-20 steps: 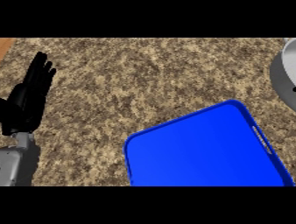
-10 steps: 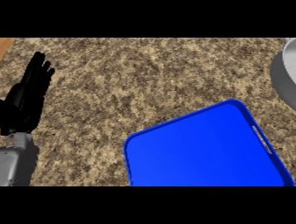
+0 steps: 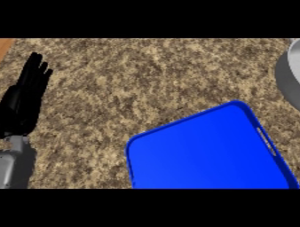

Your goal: Pick the pear from the tray and place it in the pot

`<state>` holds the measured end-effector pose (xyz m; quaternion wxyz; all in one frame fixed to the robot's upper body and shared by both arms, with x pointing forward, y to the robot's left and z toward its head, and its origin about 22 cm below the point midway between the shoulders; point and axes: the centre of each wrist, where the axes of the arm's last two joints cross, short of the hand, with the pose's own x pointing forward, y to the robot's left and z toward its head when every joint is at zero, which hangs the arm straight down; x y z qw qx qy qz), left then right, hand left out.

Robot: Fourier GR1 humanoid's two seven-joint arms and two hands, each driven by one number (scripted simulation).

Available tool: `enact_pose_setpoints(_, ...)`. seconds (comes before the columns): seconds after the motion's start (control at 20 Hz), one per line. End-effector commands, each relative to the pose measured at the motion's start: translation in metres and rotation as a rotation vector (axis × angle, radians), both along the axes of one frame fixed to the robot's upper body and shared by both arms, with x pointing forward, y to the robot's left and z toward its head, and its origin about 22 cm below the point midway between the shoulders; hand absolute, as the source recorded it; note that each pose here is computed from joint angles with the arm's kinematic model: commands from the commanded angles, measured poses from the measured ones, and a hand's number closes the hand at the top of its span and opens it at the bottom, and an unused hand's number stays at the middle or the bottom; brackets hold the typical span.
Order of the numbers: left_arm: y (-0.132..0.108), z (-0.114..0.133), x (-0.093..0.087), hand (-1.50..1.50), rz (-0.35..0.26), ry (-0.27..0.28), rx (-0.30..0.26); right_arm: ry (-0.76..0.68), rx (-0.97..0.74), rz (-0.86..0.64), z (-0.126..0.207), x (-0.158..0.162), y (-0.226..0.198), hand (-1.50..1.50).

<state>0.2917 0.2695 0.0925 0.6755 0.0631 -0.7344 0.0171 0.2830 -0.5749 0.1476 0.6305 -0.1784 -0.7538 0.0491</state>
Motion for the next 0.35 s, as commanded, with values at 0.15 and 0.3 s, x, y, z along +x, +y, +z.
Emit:
enact_pose_setpoints(0.15, 0.0, -0.004, 0.004, 0.0, 0.006, 0.006, 0.006, -0.039, 0.014, 0.107, 0.0, -0.013, -0.009, -1.5)
enact_pose_setpoints(0.3, -0.004, 0.005, 0.004, 0.0, -0.007, -0.016, 0.001, -0.027, 0.015, 0.075, 0.006, -0.019, -0.015, -1.5)
